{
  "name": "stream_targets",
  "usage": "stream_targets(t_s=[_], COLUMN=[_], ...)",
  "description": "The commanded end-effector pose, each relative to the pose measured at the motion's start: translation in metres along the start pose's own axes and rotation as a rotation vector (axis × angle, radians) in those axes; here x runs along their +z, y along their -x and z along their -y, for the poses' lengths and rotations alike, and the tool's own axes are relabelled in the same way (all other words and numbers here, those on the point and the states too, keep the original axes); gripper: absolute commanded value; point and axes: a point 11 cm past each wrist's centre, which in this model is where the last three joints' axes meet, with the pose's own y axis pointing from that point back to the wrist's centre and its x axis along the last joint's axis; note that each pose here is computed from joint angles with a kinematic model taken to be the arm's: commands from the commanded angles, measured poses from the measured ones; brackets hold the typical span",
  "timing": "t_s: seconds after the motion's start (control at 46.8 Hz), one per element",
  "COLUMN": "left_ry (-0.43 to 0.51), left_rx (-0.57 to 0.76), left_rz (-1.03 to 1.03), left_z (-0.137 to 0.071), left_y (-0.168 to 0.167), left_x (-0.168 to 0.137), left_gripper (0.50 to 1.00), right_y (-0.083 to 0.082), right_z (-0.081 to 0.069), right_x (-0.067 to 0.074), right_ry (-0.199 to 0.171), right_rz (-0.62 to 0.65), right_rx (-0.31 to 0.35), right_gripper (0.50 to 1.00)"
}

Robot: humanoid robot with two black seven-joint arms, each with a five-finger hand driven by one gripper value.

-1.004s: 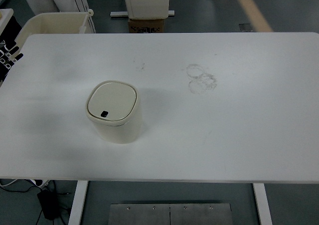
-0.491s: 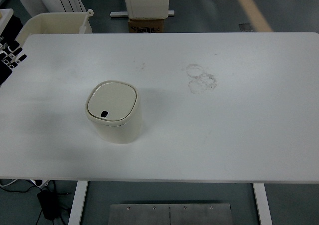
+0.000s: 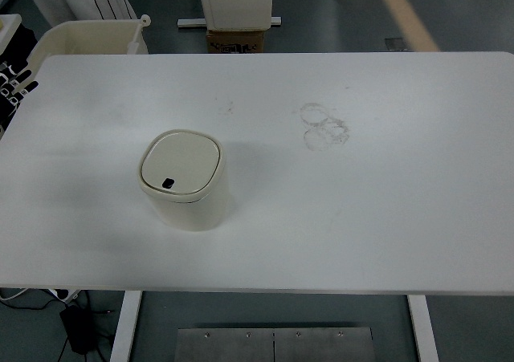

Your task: Open trash bin

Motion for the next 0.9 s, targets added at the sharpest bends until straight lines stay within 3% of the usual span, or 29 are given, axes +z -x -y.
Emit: stream_targets(t_s=[0.0, 0.278, 0.47, 0.641, 0.876], left_ry=[-0.048, -0.095, -0.182, -0.205, -0.269], left_rx=[0.009, -0.053, -0.149, -0.247, -0.334], left_rz=[0.033, 0.132, 0.25, 0.338, 0.469], left_z=[0.003, 0.017, 0.012, 0.001, 0.001], left_y=[0.005, 0.042, 0.089, 0.128, 0.172], left_x=[0.003, 0.027, 0.027, 0.039, 0.043], left_gripper=[1.0, 1.0, 1.0, 1.0, 1.0], right_y=[0.0, 0.0, 0.0, 0.0, 0.0], right_z=[0.0, 0.0, 0.0, 0.0, 0.0], right_x=[0.0, 0.0, 0.0, -0.001, -0.001], right_ry=[0.0, 0.0, 0.0, -0.001, -0.001], right_rz=[0.001, 0.0, 0.0, 0.0, 0.0], right_rx=[-0.001, 0.0, 0.0, 0.0, 0.0], right_gripper=[0.993, 0.991, 0.991, 0.991, 0.991])
